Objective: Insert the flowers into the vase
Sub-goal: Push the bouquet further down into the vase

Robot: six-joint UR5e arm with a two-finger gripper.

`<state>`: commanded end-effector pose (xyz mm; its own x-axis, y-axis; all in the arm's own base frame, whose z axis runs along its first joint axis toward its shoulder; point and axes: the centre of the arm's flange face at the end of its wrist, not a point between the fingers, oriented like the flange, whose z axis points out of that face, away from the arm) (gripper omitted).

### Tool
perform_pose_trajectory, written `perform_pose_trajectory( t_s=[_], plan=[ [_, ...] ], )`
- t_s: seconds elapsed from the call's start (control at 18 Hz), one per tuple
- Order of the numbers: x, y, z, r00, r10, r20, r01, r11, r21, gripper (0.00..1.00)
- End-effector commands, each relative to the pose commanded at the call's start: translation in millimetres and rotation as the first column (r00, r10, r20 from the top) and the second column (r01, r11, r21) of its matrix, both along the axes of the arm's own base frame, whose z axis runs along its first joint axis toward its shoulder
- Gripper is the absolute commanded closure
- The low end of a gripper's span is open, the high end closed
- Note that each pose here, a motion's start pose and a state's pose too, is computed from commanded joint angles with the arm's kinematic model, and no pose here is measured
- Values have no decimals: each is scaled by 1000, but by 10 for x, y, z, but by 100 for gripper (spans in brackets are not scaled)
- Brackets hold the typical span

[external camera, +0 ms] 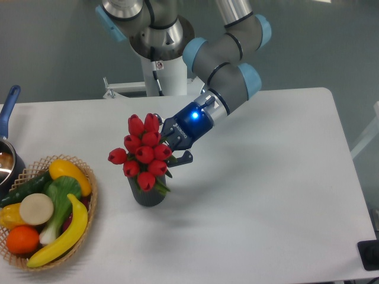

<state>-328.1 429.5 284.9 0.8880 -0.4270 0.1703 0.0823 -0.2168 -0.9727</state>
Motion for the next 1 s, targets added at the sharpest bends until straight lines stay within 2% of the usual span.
perform_pose_trajectory(
  t_s=[0.5,0.67,1.0],
  plan=[
    [0,0,-51,1000,0,9,0,1000,-6,62],
    [-1,-11,-91,1000,0,-16,-1,998,-57,61],
    [5,-11,-101,1000,0,-19,-1,997,-76,60]
  ],
)
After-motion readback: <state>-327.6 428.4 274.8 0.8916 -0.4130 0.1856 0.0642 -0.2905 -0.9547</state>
